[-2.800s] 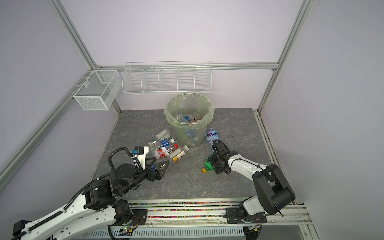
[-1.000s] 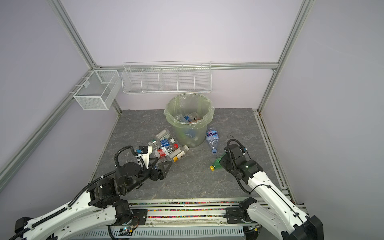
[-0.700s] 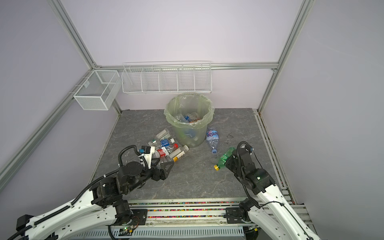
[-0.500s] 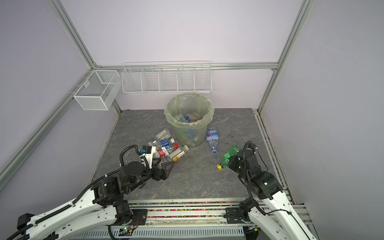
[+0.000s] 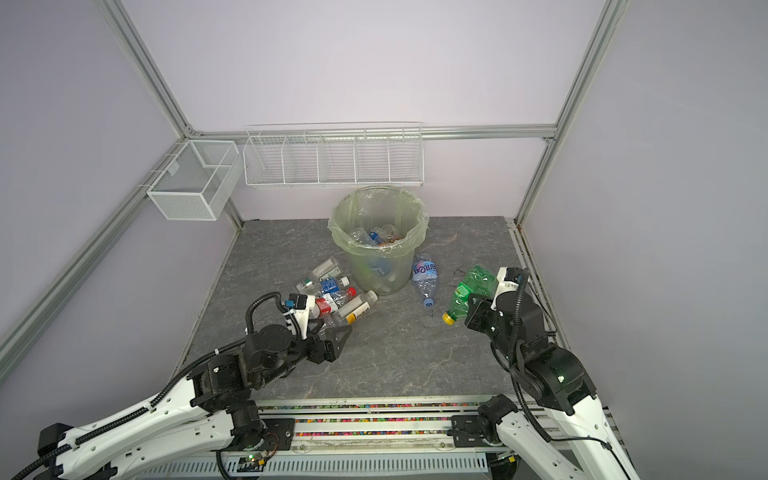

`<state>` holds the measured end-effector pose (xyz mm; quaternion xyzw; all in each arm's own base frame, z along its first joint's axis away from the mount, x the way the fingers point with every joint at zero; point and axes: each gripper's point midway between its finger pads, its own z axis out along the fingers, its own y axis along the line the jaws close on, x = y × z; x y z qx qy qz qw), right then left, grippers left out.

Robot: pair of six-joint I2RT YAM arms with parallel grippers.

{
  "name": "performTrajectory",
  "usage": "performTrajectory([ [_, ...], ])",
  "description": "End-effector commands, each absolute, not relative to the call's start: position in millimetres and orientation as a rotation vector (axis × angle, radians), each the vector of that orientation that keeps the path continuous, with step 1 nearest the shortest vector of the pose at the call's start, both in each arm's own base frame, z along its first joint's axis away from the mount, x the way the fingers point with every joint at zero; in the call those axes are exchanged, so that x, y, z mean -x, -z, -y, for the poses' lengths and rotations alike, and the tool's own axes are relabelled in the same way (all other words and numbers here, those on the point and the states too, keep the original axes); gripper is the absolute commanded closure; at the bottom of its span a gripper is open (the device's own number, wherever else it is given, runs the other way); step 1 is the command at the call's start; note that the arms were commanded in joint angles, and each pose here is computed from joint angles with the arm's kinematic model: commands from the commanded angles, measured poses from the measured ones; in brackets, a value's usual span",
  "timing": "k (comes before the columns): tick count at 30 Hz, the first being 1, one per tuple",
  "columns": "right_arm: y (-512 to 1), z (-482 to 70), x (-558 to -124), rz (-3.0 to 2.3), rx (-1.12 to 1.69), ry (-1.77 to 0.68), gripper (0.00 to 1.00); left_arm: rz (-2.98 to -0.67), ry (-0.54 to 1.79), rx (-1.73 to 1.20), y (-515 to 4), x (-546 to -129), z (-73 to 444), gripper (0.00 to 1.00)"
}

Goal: Throw the plastic bottles in the bin
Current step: 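Lift the green bottle with the right gripper and carry it over the bin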

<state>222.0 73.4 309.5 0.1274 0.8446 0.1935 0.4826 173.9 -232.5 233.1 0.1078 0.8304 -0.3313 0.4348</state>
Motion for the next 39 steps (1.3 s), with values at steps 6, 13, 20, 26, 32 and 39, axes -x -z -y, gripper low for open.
performTrajectory([
  [6,-371.4,-103.0,-248.1,-1.958,-0.158,-0.543,0.94,-2.12,0.772,-0.254,-206.8,-173.5,226.4,0.02],
  [13,-416.1,-130.7,-270.1,-1.897,-0.08,-0.604,0.93,-2.137,0.768,-0.235,-197.6,-170.3,218.9,0.02],
  [20,-438.2,-166.5,-307.9,-1.936,-0.022,-0.636,0.91,-2.134,0.765,-0.215,-200.4,-167.9,209.5,0.02],
  [26,-441.5,-208.8,-364.5,-2.012,0.027,-0.641,0.84,-2.123,0.763,-0.2,-207.9,-165.9,200.9,0.02],
  [32,-413.7,-236.7,-405.6,-2.236,0.11,-0.502,0.12,-2.12,0.757,-0.189,-214.0,-163.6,192.7,0.02],
  [39,-425.8,-233.4,-381.4,-2.113,0.125,-0.475,0.12,-2.104,0.737,-0.17,-216.1,-164.2,183.8,0.02],
])
